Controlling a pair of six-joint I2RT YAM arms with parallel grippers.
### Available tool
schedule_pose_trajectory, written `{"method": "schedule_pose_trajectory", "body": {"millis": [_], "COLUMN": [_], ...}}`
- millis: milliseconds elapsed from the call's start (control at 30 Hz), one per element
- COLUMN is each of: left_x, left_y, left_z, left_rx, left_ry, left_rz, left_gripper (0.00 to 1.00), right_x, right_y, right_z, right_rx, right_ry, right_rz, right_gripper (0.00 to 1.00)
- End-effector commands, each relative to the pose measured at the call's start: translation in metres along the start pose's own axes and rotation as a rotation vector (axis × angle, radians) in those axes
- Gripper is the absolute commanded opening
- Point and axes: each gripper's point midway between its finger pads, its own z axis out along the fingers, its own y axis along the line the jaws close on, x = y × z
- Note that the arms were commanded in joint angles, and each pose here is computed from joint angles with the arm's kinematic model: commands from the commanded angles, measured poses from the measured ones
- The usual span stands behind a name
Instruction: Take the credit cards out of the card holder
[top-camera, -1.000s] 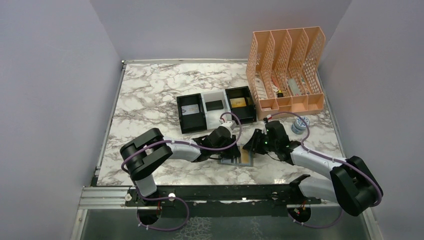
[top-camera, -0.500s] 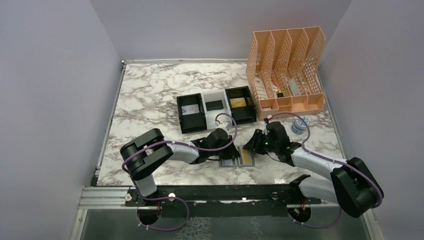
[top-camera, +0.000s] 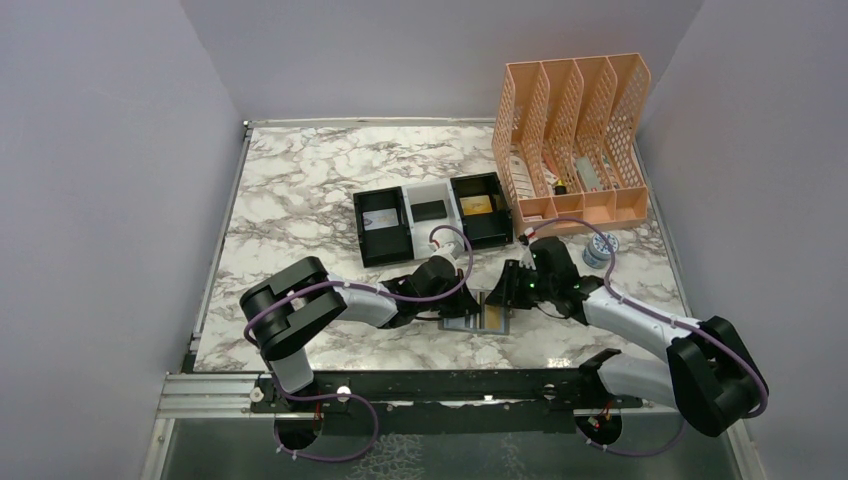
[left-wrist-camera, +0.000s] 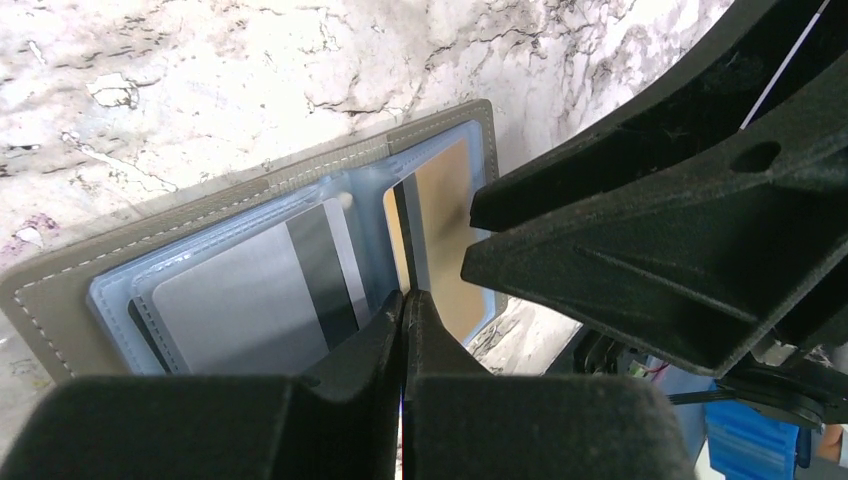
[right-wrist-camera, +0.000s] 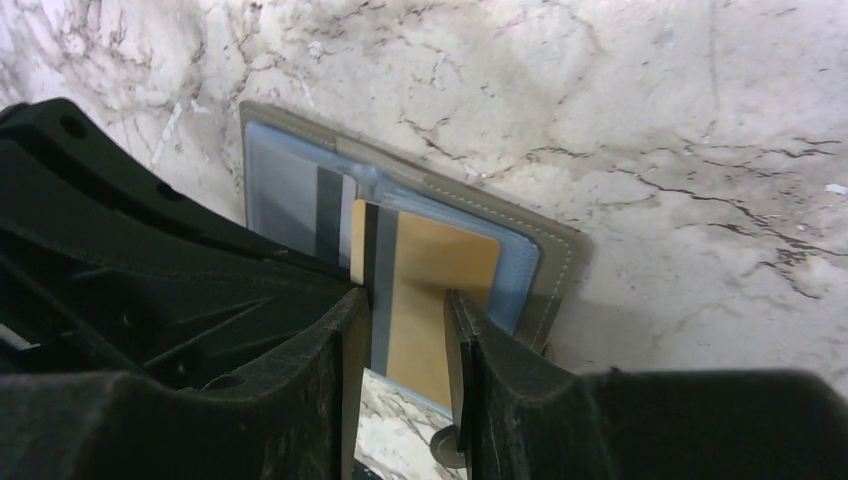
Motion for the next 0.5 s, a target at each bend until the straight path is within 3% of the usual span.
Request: {"method": "schedule_pose_trajectory", "body": {"millis": [0,200,467], "left_x": [0.001,-0.004,-0.004], "left_y": [0.002,-0.006,0.000], "left_z": [-0.002,-0.007,-0.007], "left_rx": [0.004,0.027,0.004], "left_ry": [-0.002,-0.016,-0.008], "left_rz": [0.014,0.025,0.031], "left_gripper": [0.00,0.00,0.00], "right_x": [0.006,0.009,0.011], "right_y": [0.015,-0.020,-0.016], "right_z": [-0.007,-0.007,-0.005], "right_rx": [-0.063,0.123,0.091], "right_ry": [0.059,0.041,0.045], "right_rz": [-0.051,-0.001,-0.003], "right_gripper": [0.35,0.35,0.35]}}
